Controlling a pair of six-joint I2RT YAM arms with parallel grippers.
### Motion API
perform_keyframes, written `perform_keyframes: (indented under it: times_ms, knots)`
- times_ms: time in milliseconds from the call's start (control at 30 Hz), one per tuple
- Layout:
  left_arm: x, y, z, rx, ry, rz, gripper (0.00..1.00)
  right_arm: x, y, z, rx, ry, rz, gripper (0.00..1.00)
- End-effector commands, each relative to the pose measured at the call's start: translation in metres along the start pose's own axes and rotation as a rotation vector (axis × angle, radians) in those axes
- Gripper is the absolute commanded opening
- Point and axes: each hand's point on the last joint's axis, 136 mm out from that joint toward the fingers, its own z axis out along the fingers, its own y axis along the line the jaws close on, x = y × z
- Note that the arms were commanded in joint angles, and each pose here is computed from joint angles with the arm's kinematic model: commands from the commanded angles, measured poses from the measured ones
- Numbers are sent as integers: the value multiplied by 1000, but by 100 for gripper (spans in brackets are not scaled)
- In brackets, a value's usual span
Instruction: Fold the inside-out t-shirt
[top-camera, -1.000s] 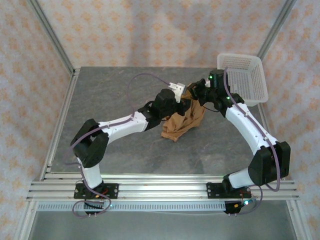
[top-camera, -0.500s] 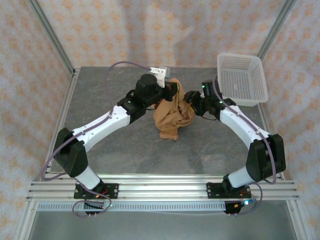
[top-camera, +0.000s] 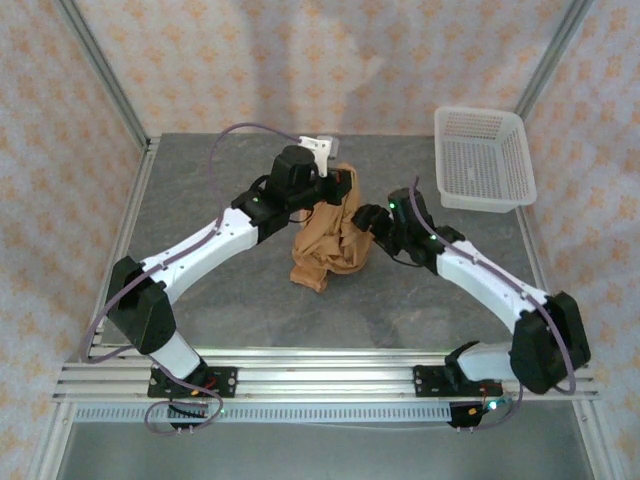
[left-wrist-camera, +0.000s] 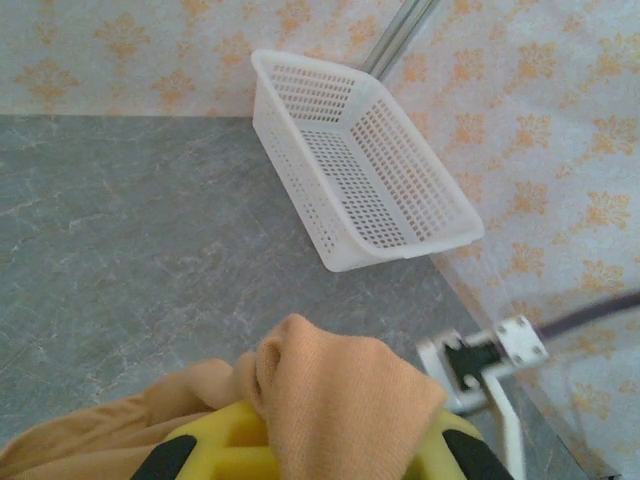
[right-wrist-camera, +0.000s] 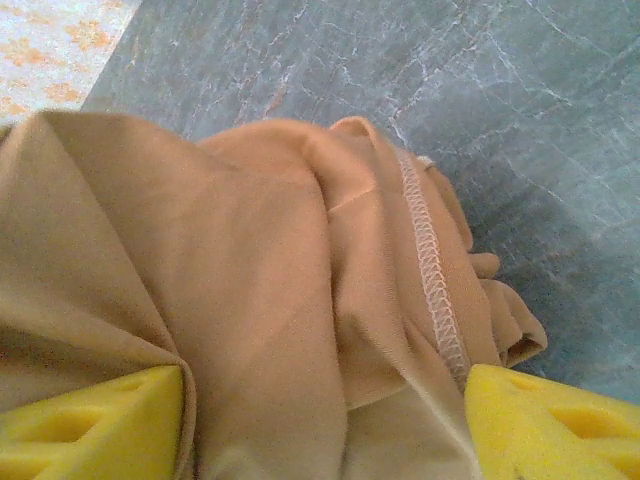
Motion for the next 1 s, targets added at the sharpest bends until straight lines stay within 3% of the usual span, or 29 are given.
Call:
perform_keyframes:
  times_ms: [0, 267, 433, 500, 667, 700, 800, 967]
  knots:
    - [-19, -5, -8, 15, -32, -4, 0, -1, 1, -15, -44, -61, -56, 73]
    - [-16, -1, -3, 5, -16, -17, 0, 14, 26, -20, -151, -28, -137, 72]
    - [-17, -1, -4, 5, -8, -18, 0, 0, 15, 14, -30, -62, -171, 72]
    - [-18, -2, -7, 4, -5, -11, 0, -19, 10, 29, 30, -108, -184, 62]
    - [-36, 5, -30, -19, 15, -10, 0, -76, -8, 49, 108, -143, -99, 4]
    - [-43, 9, -36, -28, 14, -16, 0, -84, -13, 47, 126, -136, -84, 0]
    - [-65, 32, -56, -90, 7, -40, 0, -101, -27, 29, 151, -118, -48, 0]
    - [-97, 92, -79, -197, -25, -120, 0, -106, -16, -28, 48, -100, -9, 0]
